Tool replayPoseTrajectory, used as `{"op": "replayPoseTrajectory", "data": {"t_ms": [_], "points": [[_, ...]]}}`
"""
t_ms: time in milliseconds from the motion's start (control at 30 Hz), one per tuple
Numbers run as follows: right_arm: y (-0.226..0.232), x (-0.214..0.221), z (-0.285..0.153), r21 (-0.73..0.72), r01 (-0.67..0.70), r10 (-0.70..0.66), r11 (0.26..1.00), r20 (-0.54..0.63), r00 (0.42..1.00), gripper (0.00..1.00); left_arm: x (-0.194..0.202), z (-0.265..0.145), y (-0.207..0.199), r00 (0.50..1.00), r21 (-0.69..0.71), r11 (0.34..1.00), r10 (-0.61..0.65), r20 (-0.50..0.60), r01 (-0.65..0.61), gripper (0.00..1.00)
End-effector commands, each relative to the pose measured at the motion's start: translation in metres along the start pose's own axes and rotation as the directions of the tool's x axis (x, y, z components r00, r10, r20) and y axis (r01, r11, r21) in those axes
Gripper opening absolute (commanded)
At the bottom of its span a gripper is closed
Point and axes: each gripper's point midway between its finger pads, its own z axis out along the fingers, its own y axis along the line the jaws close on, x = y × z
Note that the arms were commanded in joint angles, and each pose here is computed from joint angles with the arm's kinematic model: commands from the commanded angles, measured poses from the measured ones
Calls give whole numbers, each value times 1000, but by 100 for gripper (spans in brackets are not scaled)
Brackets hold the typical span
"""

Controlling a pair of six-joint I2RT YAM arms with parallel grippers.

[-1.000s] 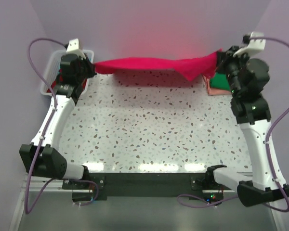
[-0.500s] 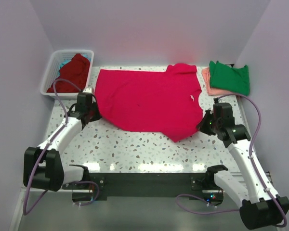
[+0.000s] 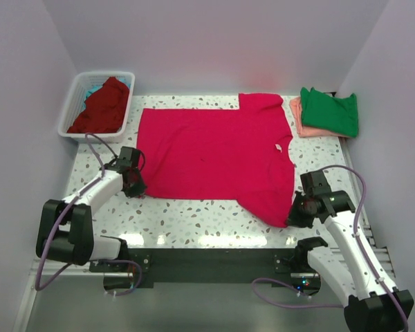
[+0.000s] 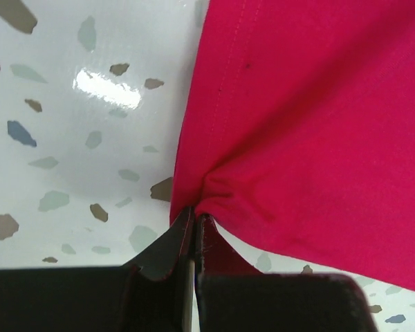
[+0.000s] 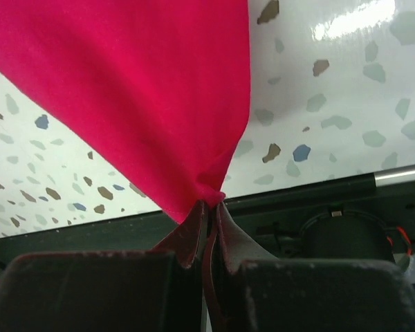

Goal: Fold and stack the t-shirts
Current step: Flatten the tshirt out

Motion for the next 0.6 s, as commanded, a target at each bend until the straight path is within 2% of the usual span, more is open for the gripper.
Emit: {"op": "replayPoseTrajectory", "data": {"t_ms": [0, 100, 167, 267, 333, 400, 433, 467, 500, 533, 567], "points": [[-12, 16, -3, 46, -27, 29, 999, -45, 999, 0, -7, -14, 4, 996, -36, 996, -77, 37, 78, 0], [-16, 18, -3, 66, -41, 44, 997, -48, 998, 0, 1, -15, 11, 997, -58, 995, -75, 18, 76, 0], [-16, 19, -1, 70, -41, 45, 997, -55, 998, 0, 7, -13, 15, 998, -88, 994, -62, -17, 61, 9], [-17, 18, -3, 78, -45, 49, 996, -54, 997, 0, 15, -13, 21, 996, -125, 990, -78, -51, 71, 7], [-17, 17, -5, 74, -54, 57, 996, -39, 998, 0, 15, -15, 23, 994, -150, 985, -99, -48, 91, 9], [-17, 17, -5, 72, -62, 64, 995, -35, 997, 12, 15, -18, 25, 992, -163, 981, -112, -54, 102, 15], [-17, 16, -5, 73, -62, 64, 995, -34, 997, 21, 16, -20, 26, 991, -171, 979, -120, -56, 109, 24], [-17, 16, -6, 73, -62, 64, 995, -29, 998, 39, 16, -20, 26, 990, -175, 978, -125, -57, 114, 30], [-17, 15, -7, 68, -54, 56, 996, -22, 998, 53, 14, -21, 26, 991, -172, 979, -125, -54, 114, 34], [-16, 13, -9, 63, -54, 55, 997, -11, 998, 61, 14, -21, 26, 991, -173, 979, -123, -55, 112, 43], [-15, 12, -11, 52, -54, 54, 997, 2, 999, 69, 13, -21, 25, 991, -172, 979, -123, -54, 112, 46]]}}
